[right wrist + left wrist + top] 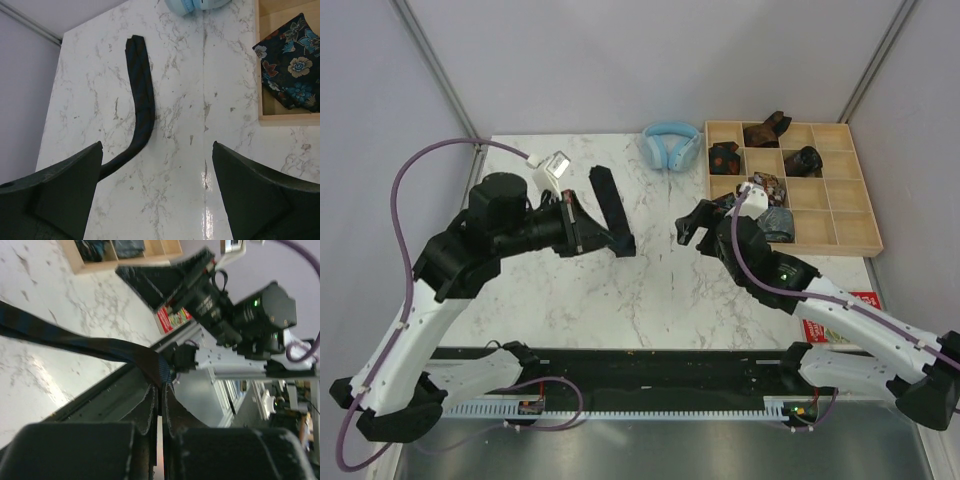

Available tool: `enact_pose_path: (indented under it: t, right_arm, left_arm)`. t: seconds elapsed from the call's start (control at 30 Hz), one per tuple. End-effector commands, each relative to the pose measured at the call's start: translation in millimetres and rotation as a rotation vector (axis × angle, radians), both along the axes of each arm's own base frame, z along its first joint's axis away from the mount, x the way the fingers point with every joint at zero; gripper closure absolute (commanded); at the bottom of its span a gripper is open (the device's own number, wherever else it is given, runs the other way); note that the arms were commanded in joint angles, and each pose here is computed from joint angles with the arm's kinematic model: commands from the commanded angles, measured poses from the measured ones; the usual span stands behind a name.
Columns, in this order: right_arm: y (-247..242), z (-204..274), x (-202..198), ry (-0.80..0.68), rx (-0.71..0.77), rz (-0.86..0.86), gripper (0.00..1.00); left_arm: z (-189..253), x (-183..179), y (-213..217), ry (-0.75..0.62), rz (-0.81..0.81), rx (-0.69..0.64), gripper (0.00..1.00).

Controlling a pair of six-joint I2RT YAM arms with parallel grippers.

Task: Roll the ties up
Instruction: Flatten out the tie at the center of the board.

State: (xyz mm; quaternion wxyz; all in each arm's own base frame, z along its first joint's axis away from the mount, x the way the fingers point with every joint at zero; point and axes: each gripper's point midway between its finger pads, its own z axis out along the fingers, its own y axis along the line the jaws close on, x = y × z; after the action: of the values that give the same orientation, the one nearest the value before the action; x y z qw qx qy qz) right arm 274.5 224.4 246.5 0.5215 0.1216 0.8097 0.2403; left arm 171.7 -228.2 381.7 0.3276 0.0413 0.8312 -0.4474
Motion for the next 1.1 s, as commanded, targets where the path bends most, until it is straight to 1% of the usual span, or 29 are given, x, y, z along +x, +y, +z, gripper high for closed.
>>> enact_pose_path:
  t: [0.0, 0.03, 0.13, 0.17, 0.27, 0.3, 0.33, 0.4, 0.43, 0.47, 0.5, 0.53, 0.57, 0.6, 0.63, 0.67, 0.7, 0.73, 0.8, 0.83, 0.87, 0.9, 0.93, 0.97, 1.0, 1.03, 1.07]
  right_arm:
    - [-18.7, 27.3, -6.4, -0.018, 0.039, -0.055, 0.02]
    - [-19.2, 29.9, -9.1, -0.013, 0.055, -0.051, 0.02]
    - [-16.4, 18.2, -16.2, 0.036, 0.056, -0.024, 0.02]
    - [-13.7, 12.9, -17.7, 0.05, 0.051, -0.009, 0.02]
    - [4.0, -9.5, -22.0, 0.112, 0.032, 0.068, 0.03]
    - [15.8, -19.9, -21.0, 0.139, 0.027, 0.104, 0.04]
    - [23.7, -23.0, -20.6, 0.151, 0.029, 0.13, 0.05]
    - [43.1, -39.7, -14.0, 0.181, -0.01, 0.184, 0.06]
    - [59.4, -34.3, -14.0, 0.184, 0.0, 0.248, 0.07]
    - [67.7, -37.5, -9.9, 0.183, -0.03, 0.282, 0.07]
    - [80.3, -61.5, -3.7, 0.232, -0.086, 0.308, 0.07]
    - [96.1, -50.9, 3.2, 0.224, -0.079, 0.344, 0.08]
    - [105.6, -56.6, 8.5, 0.238, -0.1, 0.366, 0.09]
    - [116.8, -85.6, 15.6, 0.29, -0.164, 0.39, 0.12]
    - [135.8, -74.2, 22.2, 0.277, -0.139, 0.433, 0.17]
    - [147.6, -76.9, 27.3, 0.279, -0.138, 0.459, 0.2]
    - [159.7, -101.7, 33.6, 0.315, -0.17, 0.482, 0.24]
    - [176.4, -90.2, 43.1, 0.289, -0.146, 0.507, 0.31]
    - [200.8, -103.3, 61.7, 0.297, -0.146, 0.528, 0.37]
    - [207.9, -107.7, 68.2, 0.301, -0.141, 0.534, 0.38]
    - [214.0, -136.0, 75.7, 0.343, -0.158, 0.532, 0.38]
    - [225.0, -126.9, 88.0, 0.331, -0.115, 0.536, 0.38]
    - [230.8, -134.1, 94.5, 0.343, -0.1, 0.54, 0.41]
    - [239.5, -160.3, 96.7, 0.383, -0.097, 0.56, 0.44]
    - [249.2, -152.7, 108.3, 0.36, -0.074, 0.563, 0.46]
    - [252.7, -159.2, 112.7, 0.369, -0.067, 0.565, 0.48]
    - [253.9, -180.0, 116.7, 0.397, -0.075, 0.564, 0.49]
  left_arm:
    - [-17.8, -42.6, -16.2, 0.141, -0.118, -0.029, 0.98]
    - [-31.3, -55.1, -15.2, 0.174, -0.14, -0.009, 0.98]
    - [-54.6, -73.0, -4.7, 0.234, -0.135, 0.04, 0.98]
    - [-74.9, -77.1, 3.2, 0.273, -0.115, 0.089, 0.98]
    - [-106.6, -86.6, 23.7, 0.315, -0.054, 0.14, 0.98]
    - [-114.3, -88.9, 27.7, 0.327, -0.042, 0.148, 0.98]
    - [-131.3, -92.2, 32.0, 0.356, -0.032, 0.171, 0.98]
    - [-142.1, -98.0, 39.7, 0.368, -0.011, 0.165, 0.98]
    - [-157.6, -98.5, 43.9, 0.394, 0.016, 0.186, 0.98]
    - [-159.4, -99.9, 47.9, 0.385, 0.031, 0.175, 0.98]
    - [-164.9, -100.5, 51.5, 0.391, 0.047, 0.182, 0.98]
    - [-174.1, -100.7, 54.7, 0.402, 0.065, 0.197, 0.98]
    - [-175.2, -99.2, 58.2, 0.395, 0.091, 0.191, 0.98]
    - [-178.2, -99.2, 59.9, 0.397, 0.101, 0.192, 0.98]
    - [-185.1, -98.7, 61.8, 0.411, 0.121, 0.2, 0.98]
    - [-187.1, -98.3, 62.1, 0.413, 0.126, 0.2, 0.98]
    - [-188.7, -98.1, 63.3, 0.412, 0.131, 0.203, 0.98]
    - [-191.5, -96.2, 64.6, 0.412, 0.146, 0.208, 0.98]
    - [-194.1, -94.3, 66.3, 0.409, 0.159, 0.216, 0.98]
    - [-195.2, -92.6, 67.9, 0.404, 0.172, 0.221, 0.98]
    - [-195.4, -91.7, 68.4, 0.402, 0.178, 0.222, 0.98]
    - [-196.3, -90.4, 69.3, 0.399, 0.186, 0.226, 0.98]
    - [-196.3, -88.2, 70.2, 0.391, 0.195, 0.229, 0.98]
    - [-196.7, -87.7, 70.9, 0.389, 0.198, 0.232, 0.98]
    - [-197.6, -86.6, 71.3, 0.385, 0.202, 0.237, 0.98]
    - [-198.9, -85.0, 72.3, 0.383, 0.211, 0.243, 0.98]
    - [-199.8, -84.8, 72.6, 0.382, 0.211, 0.25, 0.98]
